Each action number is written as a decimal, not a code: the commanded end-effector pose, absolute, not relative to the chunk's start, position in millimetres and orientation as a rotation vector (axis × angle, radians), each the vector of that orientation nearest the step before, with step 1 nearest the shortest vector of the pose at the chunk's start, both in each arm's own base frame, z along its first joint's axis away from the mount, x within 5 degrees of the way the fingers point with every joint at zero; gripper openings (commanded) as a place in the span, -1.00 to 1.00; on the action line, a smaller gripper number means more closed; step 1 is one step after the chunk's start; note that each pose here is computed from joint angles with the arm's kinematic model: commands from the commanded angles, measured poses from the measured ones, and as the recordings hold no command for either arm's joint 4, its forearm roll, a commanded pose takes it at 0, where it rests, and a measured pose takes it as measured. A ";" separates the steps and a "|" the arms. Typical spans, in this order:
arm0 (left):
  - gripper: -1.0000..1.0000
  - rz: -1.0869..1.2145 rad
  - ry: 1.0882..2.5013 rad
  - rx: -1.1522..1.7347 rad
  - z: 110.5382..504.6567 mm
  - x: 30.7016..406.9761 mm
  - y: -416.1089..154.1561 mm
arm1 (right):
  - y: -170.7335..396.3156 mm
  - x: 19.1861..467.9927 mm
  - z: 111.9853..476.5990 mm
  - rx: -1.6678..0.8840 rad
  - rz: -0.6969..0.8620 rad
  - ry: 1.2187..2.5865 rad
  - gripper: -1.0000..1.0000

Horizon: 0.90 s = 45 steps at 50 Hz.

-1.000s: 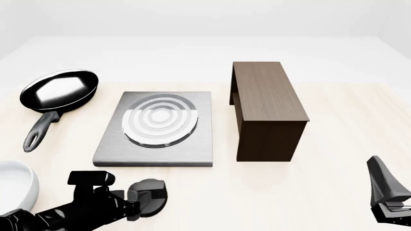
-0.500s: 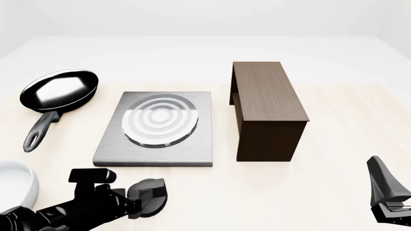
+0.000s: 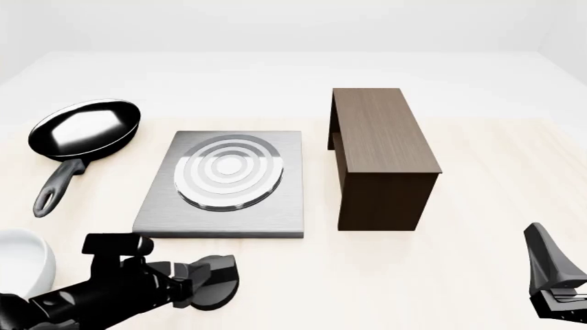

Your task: Turn on the stove.

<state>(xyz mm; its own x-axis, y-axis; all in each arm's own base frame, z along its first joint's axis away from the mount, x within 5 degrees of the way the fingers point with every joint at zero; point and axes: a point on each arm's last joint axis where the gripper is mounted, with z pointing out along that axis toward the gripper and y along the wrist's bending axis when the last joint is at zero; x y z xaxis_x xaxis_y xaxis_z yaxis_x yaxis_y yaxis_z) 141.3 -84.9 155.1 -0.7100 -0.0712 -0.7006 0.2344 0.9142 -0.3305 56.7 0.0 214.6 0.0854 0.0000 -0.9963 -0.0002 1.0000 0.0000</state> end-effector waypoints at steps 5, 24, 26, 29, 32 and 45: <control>1.00 -0.510 2.260 0.080 173.1 127.2 -69.8 | 0.0 56.6 214.4 0.000 0.000 1.485 1.00; 1.00 -0.335 2.107 -0.012 244.8 129.4 -36.1 | 0.0 56.6 214.4 0.000 0.000 1.485 1.00; 1.00 -0.324 2.101 -0.013 248.9 130.5 -34.9 | 0.0 56.6 214.4 0.000 0.000 1.485 1.00; 1.00 -0.301 2.095 -0.020 251.4 133.1 -32.3 | 0.0 56.6 214.4 0.000 0.000 1.485 1.00; 1.00 -0.270 2.073 -0.054 260.0 135.4 -26.5 | 0.0 56.6 214.4 0.000 0.000 1.485 1.00; 1.00 -0.150 1.997 -0.146 299.9 131.3 -5.7 | 0.0 56.6 214.4 0.000 0.000 1.485 1.00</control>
